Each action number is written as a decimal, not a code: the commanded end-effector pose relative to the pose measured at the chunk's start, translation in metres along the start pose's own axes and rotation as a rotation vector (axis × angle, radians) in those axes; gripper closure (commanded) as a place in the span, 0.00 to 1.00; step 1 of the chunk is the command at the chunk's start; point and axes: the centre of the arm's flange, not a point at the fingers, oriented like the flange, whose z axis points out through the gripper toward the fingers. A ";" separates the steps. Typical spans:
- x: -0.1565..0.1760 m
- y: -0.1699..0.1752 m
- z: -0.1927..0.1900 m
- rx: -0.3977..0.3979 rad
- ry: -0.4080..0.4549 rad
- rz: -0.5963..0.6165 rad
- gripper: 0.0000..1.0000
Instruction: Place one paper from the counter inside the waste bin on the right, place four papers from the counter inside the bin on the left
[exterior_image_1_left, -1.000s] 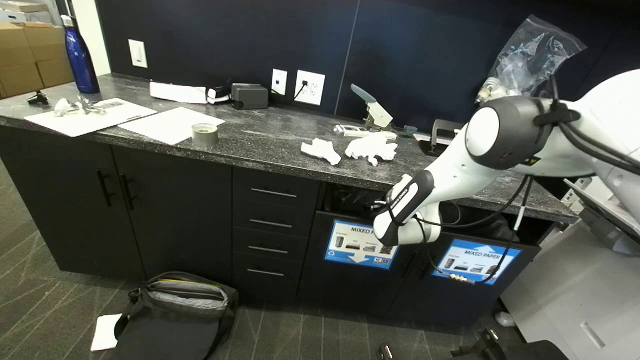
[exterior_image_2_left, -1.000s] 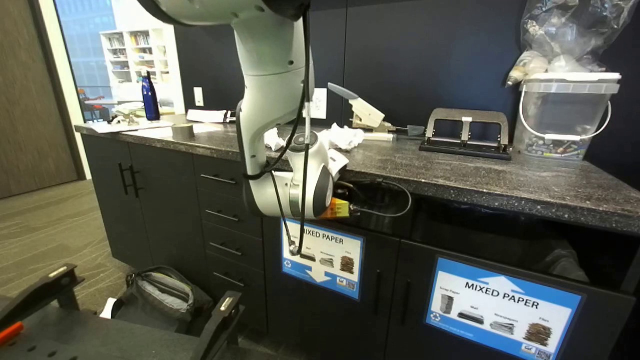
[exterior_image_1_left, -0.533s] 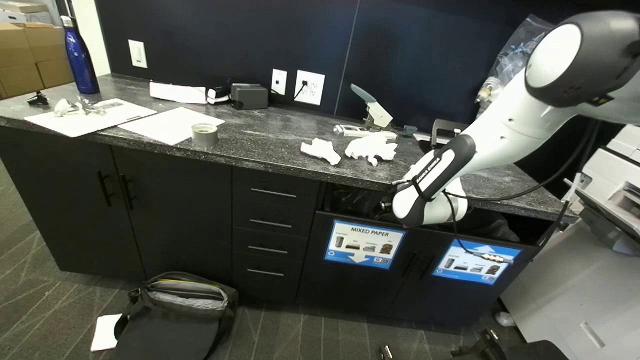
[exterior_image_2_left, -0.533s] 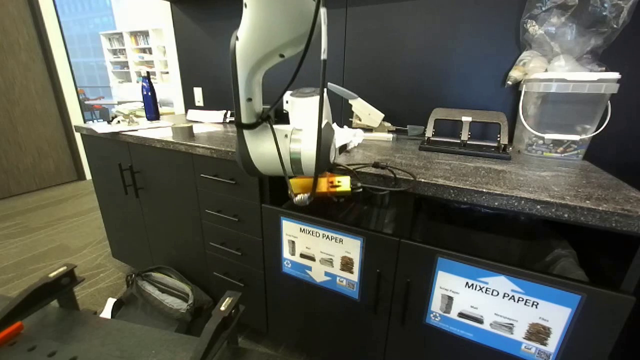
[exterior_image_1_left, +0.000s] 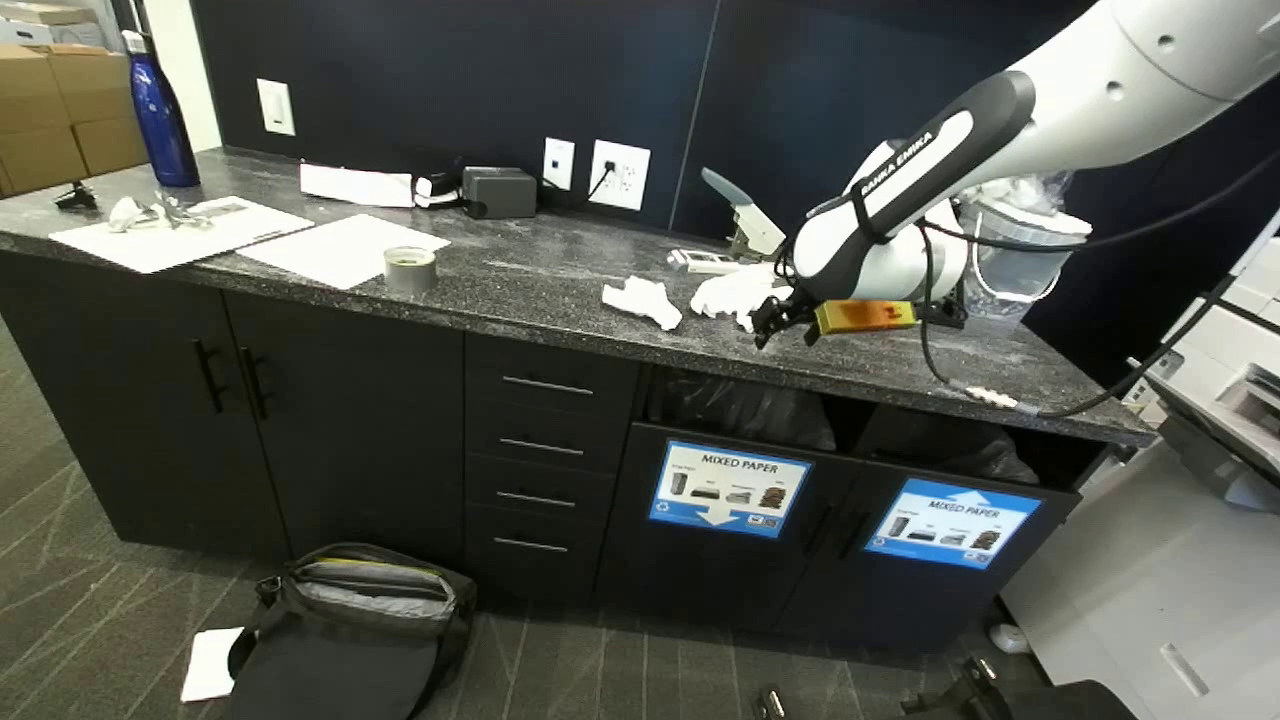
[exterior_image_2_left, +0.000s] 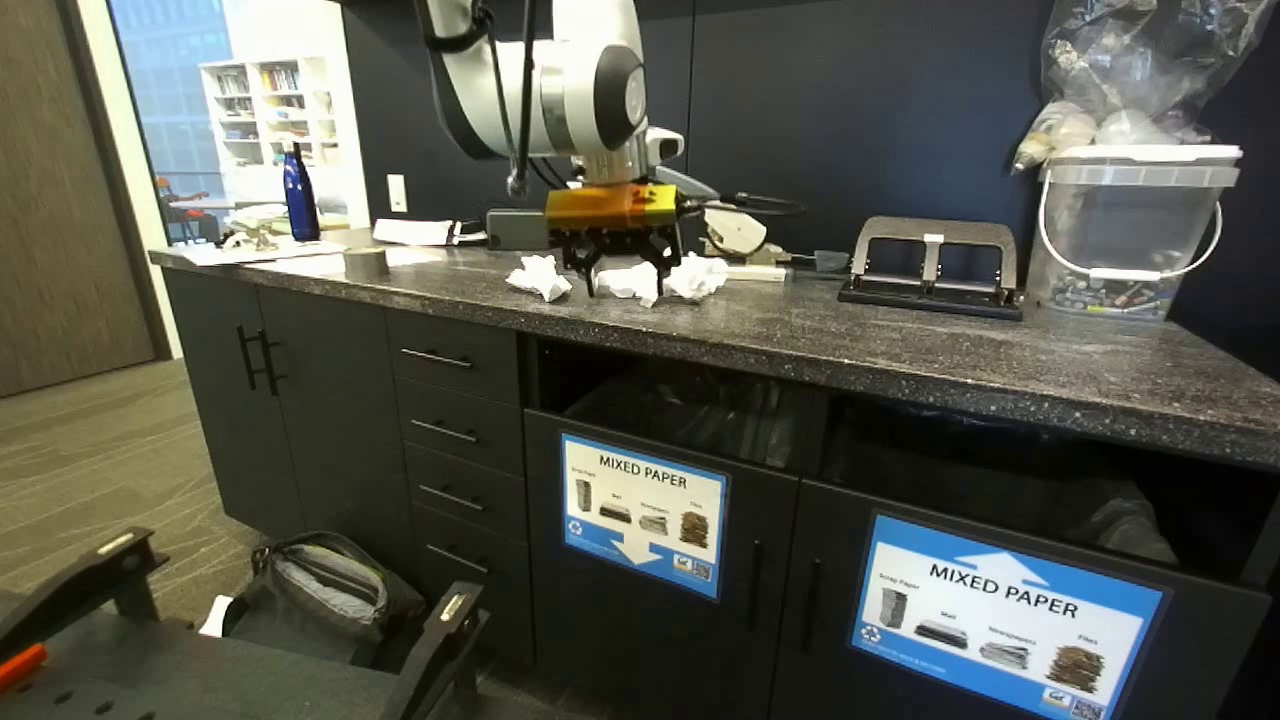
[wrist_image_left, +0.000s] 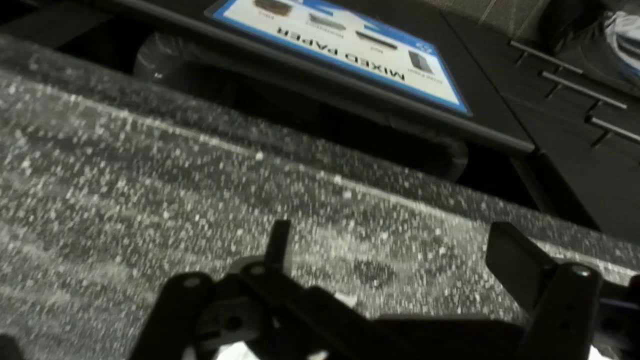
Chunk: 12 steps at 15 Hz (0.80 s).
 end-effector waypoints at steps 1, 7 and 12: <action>0.042 -0.002 -0.032 -0.026 0.046 0.039 0.00; 0.095 0.022 -0.015 -0.059 0.114 0.114 0.00; 0.129 0.048 0.024 -0.085 0.163 0.111 0.00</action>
